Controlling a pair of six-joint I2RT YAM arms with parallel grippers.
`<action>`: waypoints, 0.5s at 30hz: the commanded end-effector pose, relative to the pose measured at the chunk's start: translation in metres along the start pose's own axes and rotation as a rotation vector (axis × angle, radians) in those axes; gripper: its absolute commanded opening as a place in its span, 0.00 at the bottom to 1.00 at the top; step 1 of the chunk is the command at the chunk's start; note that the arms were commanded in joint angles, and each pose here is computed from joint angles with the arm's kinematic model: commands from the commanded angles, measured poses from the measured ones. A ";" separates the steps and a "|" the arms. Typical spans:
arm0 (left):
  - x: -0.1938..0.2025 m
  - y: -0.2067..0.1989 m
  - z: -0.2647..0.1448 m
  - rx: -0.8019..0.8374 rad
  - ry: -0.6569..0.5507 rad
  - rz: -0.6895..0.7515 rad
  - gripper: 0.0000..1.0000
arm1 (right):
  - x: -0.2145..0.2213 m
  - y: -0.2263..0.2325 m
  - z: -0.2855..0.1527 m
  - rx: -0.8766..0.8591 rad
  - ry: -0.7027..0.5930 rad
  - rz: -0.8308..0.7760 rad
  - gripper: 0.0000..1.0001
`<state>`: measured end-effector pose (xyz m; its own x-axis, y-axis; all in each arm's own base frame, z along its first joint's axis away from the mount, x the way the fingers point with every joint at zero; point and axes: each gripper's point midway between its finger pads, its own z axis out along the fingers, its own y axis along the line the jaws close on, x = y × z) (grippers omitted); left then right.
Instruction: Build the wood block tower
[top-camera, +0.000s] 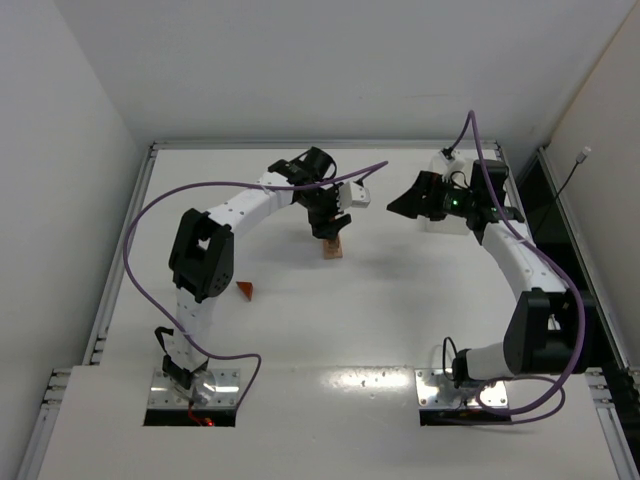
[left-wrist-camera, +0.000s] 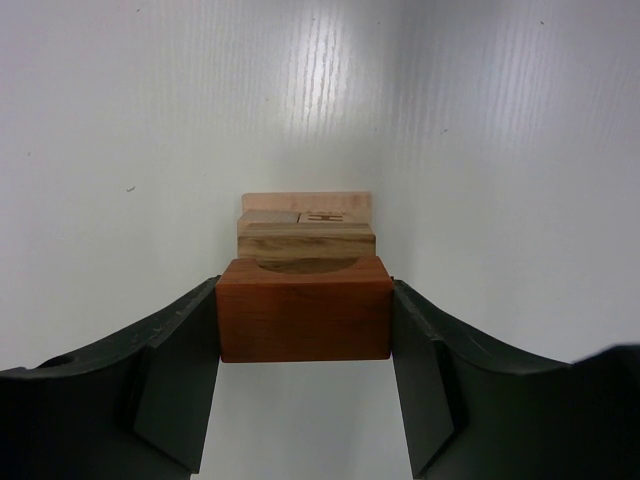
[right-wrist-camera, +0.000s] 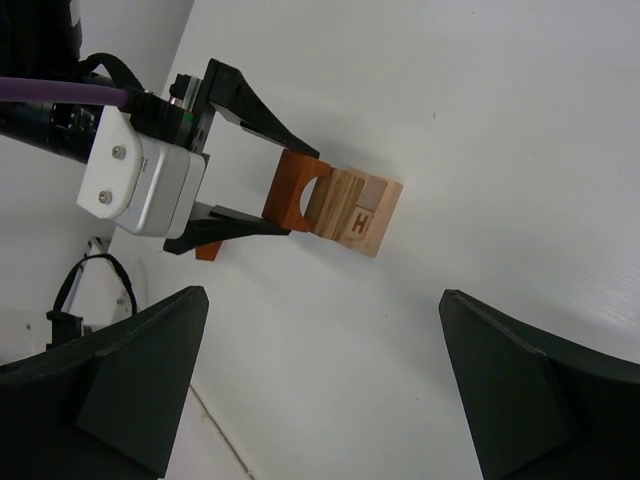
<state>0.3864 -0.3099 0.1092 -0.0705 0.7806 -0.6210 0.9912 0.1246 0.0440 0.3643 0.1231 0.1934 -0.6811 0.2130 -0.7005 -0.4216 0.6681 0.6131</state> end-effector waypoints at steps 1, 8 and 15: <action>-0.006 0.002 -0.004 0.010 -0.033 0.019 0.02 | -0.018 0.009 -0.001 -0.044 -0.040 -0.055 1.00; -0.006 -0.001 0.001 0.021 -0.028 0.031 0.02 | -0.018 0.009 -0.001 -0.044 -0.040 -0.055 1.00; -0.009 0.002 0.002 0.017 -0.032 0.034 0.02 | -0.016 0.006 0.001 -0.042 -0.034 -0.049 1.00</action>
<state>0.3853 -0.3090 0.1051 -0.0705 0.7862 -0.6140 0.9923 0.1181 0.0373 0.3636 0.1247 0.1932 -0.6846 0.2101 -0.6980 -0.4292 0.6578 0.6189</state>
